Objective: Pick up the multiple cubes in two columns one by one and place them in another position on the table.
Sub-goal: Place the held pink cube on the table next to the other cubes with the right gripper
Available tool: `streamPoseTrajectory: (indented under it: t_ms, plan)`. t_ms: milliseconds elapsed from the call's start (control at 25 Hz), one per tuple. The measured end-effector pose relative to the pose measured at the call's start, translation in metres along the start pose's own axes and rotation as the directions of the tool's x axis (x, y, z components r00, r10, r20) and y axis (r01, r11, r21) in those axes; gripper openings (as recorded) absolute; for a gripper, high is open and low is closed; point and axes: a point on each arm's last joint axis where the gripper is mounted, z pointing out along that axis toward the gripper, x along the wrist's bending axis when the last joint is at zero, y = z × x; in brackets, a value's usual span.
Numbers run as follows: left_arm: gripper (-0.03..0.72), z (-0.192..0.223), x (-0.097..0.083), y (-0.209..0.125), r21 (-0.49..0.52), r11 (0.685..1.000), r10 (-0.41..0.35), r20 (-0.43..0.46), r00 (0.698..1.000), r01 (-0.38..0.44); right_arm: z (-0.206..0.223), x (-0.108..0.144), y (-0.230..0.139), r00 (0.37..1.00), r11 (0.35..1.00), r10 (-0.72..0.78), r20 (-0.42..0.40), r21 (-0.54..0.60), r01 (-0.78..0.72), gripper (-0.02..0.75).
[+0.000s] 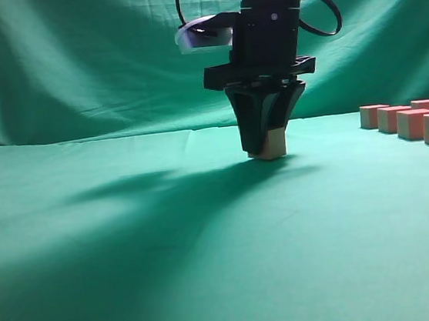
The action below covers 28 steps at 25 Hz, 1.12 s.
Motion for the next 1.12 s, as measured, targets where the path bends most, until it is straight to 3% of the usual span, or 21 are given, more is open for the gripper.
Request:
streamPoseTrajectory:
  t_ms: [1040,1120]
  plan:
    - [0.000,0.0000,0.0000,0.0000,0.000,1.000,0.000,0.000,1.000,0.000,-0.0001,-0.0001,0.0004,0.999,0.999,0.042,0.001,-0.004,-0.042,0.260]
    - [0.000,0.0000,0.0000,0.0000,0.000,1.000,0.000,0.000,1.000,0.000,-0.0001,-0.0001,0.0004,0.999,0.999,0.042,0.001,-0.004,-0.042,0.328]
